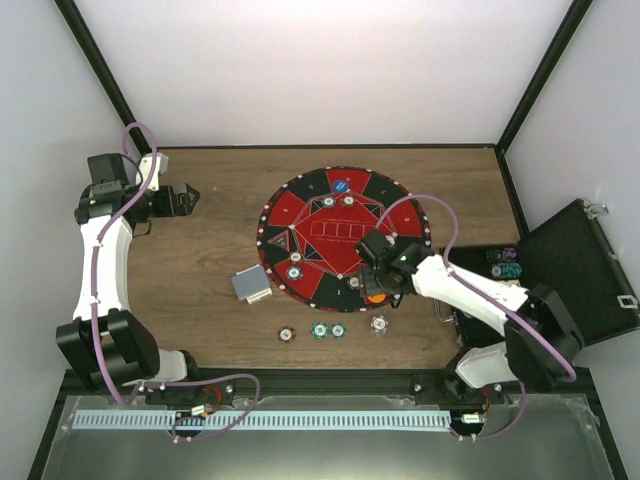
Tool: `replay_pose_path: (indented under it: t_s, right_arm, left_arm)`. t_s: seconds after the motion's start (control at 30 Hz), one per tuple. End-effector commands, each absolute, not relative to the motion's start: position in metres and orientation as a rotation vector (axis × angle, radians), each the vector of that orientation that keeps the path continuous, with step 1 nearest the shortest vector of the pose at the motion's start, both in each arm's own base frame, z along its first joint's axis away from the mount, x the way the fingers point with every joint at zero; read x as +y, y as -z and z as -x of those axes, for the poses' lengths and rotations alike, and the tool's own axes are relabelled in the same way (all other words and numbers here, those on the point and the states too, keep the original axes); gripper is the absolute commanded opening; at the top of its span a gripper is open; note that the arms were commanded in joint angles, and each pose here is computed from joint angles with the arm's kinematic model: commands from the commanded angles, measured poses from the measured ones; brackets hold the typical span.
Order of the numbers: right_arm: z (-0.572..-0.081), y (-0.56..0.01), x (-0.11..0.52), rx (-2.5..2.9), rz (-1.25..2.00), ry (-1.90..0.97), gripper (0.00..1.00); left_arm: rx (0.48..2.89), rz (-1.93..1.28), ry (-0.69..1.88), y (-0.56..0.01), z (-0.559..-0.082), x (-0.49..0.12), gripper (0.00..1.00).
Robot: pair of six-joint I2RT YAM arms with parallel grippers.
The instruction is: Distribute texas hold em gaming equipment
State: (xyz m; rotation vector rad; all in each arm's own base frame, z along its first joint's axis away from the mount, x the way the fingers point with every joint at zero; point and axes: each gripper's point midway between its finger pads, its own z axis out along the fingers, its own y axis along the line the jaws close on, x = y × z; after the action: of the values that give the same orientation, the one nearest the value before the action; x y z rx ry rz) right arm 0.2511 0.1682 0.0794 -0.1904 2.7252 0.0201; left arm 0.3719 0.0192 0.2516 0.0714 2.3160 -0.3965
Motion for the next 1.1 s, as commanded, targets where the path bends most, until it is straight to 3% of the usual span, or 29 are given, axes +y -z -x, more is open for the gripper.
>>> replay_pose_path:
  t_s: [0.0,0.4,1.07]
  right_arm:
    - [-0.219,-0.093,0.170,2.776,0.146,-0.051,0.78]
    - [-0.161,-0.074,0.172,2.916,0.123,-0.066,0.70]
    - [-0.152,-0.049,0.177,2.956,0.180,-0.055,0.64]
  left_arm:
    - [2.283,-0.069,0.412,-0.260,-0.372,0.017,1.00]
    - [2.282,-0.069,0.423,-0.259,-0.370,0.016,1.00]
    - [2.285,-0.070,0.416,-0.258,-0.373,0.017,1.00]
